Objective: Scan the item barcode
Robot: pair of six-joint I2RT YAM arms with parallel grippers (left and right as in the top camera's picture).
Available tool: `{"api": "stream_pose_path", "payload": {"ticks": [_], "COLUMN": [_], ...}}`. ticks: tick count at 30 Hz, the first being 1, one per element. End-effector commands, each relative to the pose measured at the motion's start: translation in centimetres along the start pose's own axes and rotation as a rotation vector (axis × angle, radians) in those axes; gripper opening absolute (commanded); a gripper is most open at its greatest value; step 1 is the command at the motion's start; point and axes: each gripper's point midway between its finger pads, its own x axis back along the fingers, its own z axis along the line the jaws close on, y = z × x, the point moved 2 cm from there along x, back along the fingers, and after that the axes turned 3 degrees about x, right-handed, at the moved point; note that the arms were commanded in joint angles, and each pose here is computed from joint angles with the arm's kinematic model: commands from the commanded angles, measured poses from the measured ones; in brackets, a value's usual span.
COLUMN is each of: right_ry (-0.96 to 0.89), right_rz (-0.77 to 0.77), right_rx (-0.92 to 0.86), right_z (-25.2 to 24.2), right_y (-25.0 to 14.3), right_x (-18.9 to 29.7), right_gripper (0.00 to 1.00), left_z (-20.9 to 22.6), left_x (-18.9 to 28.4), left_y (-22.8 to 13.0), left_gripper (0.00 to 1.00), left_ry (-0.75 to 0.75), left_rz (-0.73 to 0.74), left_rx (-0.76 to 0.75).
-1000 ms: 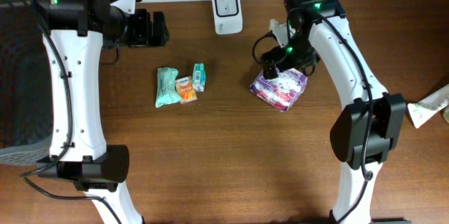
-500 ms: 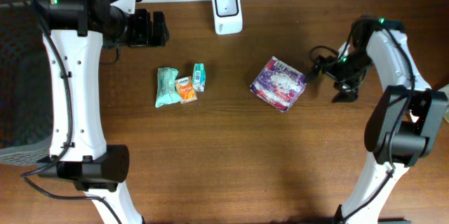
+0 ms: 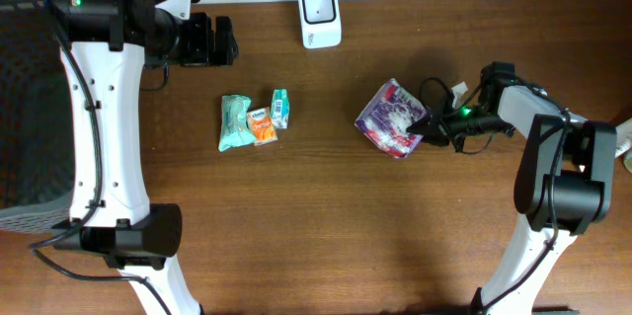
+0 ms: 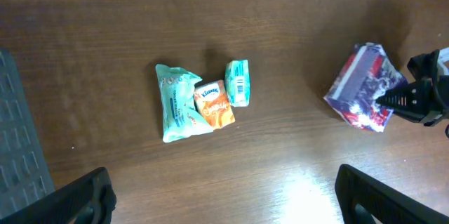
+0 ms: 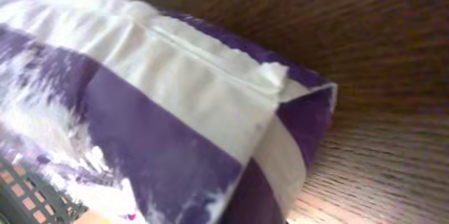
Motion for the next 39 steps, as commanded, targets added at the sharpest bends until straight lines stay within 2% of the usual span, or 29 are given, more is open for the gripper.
{"api": "stream_pose_path", "payload": {"ticks": [1, 4, 7, 10, 14, 20, 22, 23, 25, 27, 30, 36, 39], "right_ry": [0.009, -0.036, -0.138, -0.121, -0.092, -0.097, -0.174, -0.3, -0.609, -1.009, -1.283, -1.429, -1.382], "right_rz": [0.01, 0.005, -0.01, -0.041, -0.071, -0.06, -0.095, -0.154, -0.267, -0.468, -0.659, -0.526, -0.411], "right_rx": [0.036, 0.201, 0.461, 0.66, 0.748, 0.741, 0.674, 0.594, 0.564, 0.534, 0.494, 0.448, 0.425], "right_z": [1.6, 6.6, 12.9, 18.8, 22.2, 22.1, 21.2, 19.8, 17.2, 15.5, 15.5, 10.5, 8.6], "right_y": [-0.2, 0.3, 0.1, -0.7, -1.4, -1.6, -0.9, 0.0, 1.1, 1.7, 0.9, -0.3, -1.4], "right_x": [-0.4, 0.2, 0.7, 0.7, 0.7, 0.6, 0.6, 0.7, 1.4, 4.0, 6.8, 6.6, 4.8], "right_gripper": [0.04, 0.04, 0.04, 0.04, 0.04, 0.04, 0.04, 0.04, 0.04, 0.04, 0.04, 0.04, 0.07], "left_z": [0.3, 0.3, 0.3, 0.3, 0.3, 0.3, 0.3, 0.3, 0.3, 0.3, 0.3, 0.3, 0.3], "left_x": [-0.2, -0.2, -0.2, -0.2, -0.2, -0.2, -0.2, -0.2, -0.2, -0.2, -0.2, -0.2, -0.2], "left_y": [0.1, 0.1, 0.1, 0.1, 0.1, 0.1, 0.1, 0.1, 0.1, 0.1, 0.1, 0.1, 0.1], "left_gripper": [0.99, 0.99, 0.99, 0.99, 0.99, 0.99, 0.99, 0.99, 0.99, 0.99, 0.99, 0.99, 0.99], "left_ry": [0.003, 0.003, 0.003, 0.003, 0.003, 0.003, 0.003, 0.003, 0.003, 0.003, 0.003, 0.003, 0.003], "left_rz": [0.003, 0.004, 0.004, 0.004, 0.004, 0.003, 0.004, 0.003, 0.004, 0.004, 0.004, 0.004, 0.004], "left_rx": [0.009, 0.009, 0.009, 0.01, 0.009, 0.009, 0.009, 0.009, 0.01, 0.01, 0.01, 0.01, 0.009]}}
